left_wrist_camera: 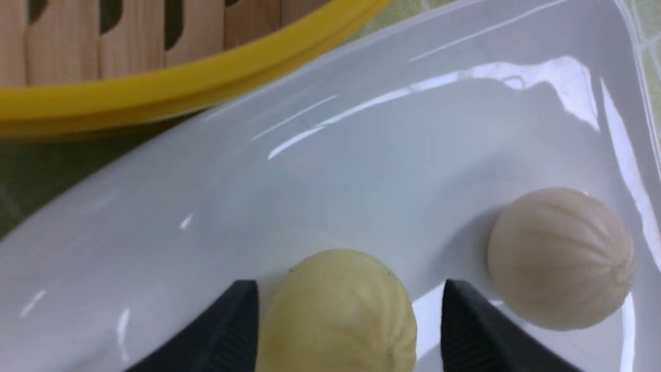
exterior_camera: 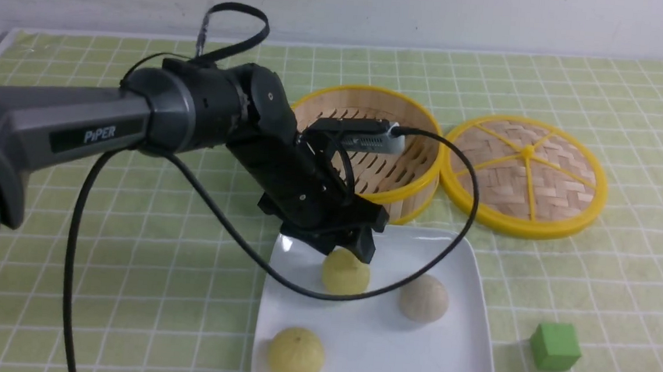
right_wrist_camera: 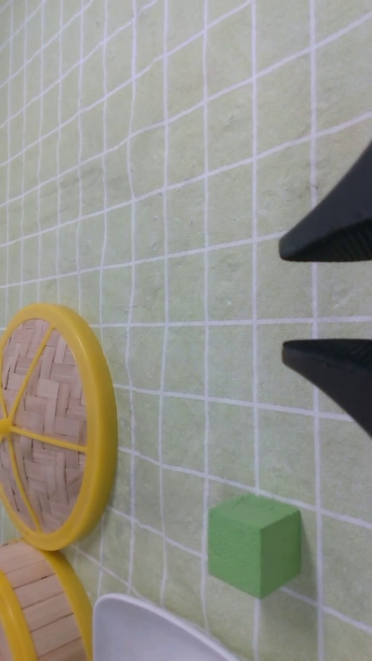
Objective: Put the steamed buns into the plate on the green tablecloth.
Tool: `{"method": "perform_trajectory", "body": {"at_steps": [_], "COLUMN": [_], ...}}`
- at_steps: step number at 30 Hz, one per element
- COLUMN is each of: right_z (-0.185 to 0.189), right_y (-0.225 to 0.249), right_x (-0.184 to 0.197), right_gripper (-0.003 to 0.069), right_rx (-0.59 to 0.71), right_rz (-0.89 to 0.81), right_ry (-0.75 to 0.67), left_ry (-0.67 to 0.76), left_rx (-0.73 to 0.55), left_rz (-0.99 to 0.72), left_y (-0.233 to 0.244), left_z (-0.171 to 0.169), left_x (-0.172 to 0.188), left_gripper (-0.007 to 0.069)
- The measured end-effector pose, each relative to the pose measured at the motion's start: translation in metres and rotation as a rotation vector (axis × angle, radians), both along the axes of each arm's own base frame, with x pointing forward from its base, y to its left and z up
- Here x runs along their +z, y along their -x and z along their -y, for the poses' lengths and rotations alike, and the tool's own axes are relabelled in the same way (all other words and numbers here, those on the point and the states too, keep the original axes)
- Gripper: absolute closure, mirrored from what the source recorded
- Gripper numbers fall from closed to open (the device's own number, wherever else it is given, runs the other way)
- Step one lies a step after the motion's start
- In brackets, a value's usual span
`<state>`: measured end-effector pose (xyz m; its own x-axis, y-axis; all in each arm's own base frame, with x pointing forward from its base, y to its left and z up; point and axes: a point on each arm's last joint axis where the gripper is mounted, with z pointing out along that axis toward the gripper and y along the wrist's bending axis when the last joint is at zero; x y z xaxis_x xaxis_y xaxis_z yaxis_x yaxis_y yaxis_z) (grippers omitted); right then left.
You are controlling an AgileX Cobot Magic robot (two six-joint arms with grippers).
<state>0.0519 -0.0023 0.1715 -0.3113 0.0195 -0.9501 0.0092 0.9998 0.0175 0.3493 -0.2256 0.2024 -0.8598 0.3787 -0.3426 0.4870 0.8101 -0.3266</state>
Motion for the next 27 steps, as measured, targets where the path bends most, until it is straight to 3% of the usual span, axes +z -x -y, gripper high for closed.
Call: {"method": "perform_trajectory", "body": {"at_steps": [3, 6, 9, 10, 11, 12, 13, 14, 18, 23, 27], "right_z": [0.0, 0.0, 0.0, 0.0, 0.0, 0.0, 0.0, 0.0, 0.0, 0.0, 0.0], "right_y": [0.0, 0.0, 0.0, 0.0, 0.0, 0.0, 0.0, 0.0, 0.0, 0.0, 0.0], "right_x": [0.0, 0.0, 0.0, 0.0, 0.0, 0.0, 0.0, 0.0, 0.0, 0.0, 0.0], "right_gripper": [0.0419, 0.0419, 0.0419, 0.0419, 0.0419, 0.0419, 0.0419, 0.0419, 0.0419, 0.0419, 0.0419], "right_rx": [0.0, 0.0, 0.0, 0.0, 0.0, 0.0, 0.0, 0.0, 0.0, 0.0, 0.0], "right_rz": [0.0, 0.0, 0.0, 0.0, 0.0, 0.0, 0.0, 0.0, 0.0, 0.0, 0.0], "right_ry": [0.0, 0.0, 0.0, 0.0, 0.0, 0.0, 0.0, 0.0, 0.0, 0.0, 0.0], "left_ry": [-0.097, -0.25, -0.327, -0.324, -0.321, -0.32, -0.3, -0.286, -0.246, -0.067, -0.01], "left_rx": [-0.03, -0.003, 0.1, 0.106, 0.145, 0.147, 0.16, 0.16, 0.125, 0.149, 0.167], "left_rz": [0.041, 0.115, 0.227, 0.229, 0.277, 0.279, 0.291, 0.286, 0.246, 0.422, 0.536], "left_y": [-0.004, -0.007, -0.004, -0.003, 0.01, 0.012, 0.03, 0.044, 0.098, 0.15, 0.179], "left_z": [-0.007, -0.022, -0.039, -0.04, -0.051, -0.052, -0.061, -0.068, -0.091, -0.114, -0.131], "left_x": [0.029, 0.079, 0.13, 0.133, 0.157, 0.159, 0.172, 0.177, 0.176, 0.161, 0.152], "left_gripper": [0.0111, 0.0176, 0.0335, 0.0335, 0.0481, 0.0495, 0.0574, 0.06, 0.0623, 0.0623, 0.0623]}}
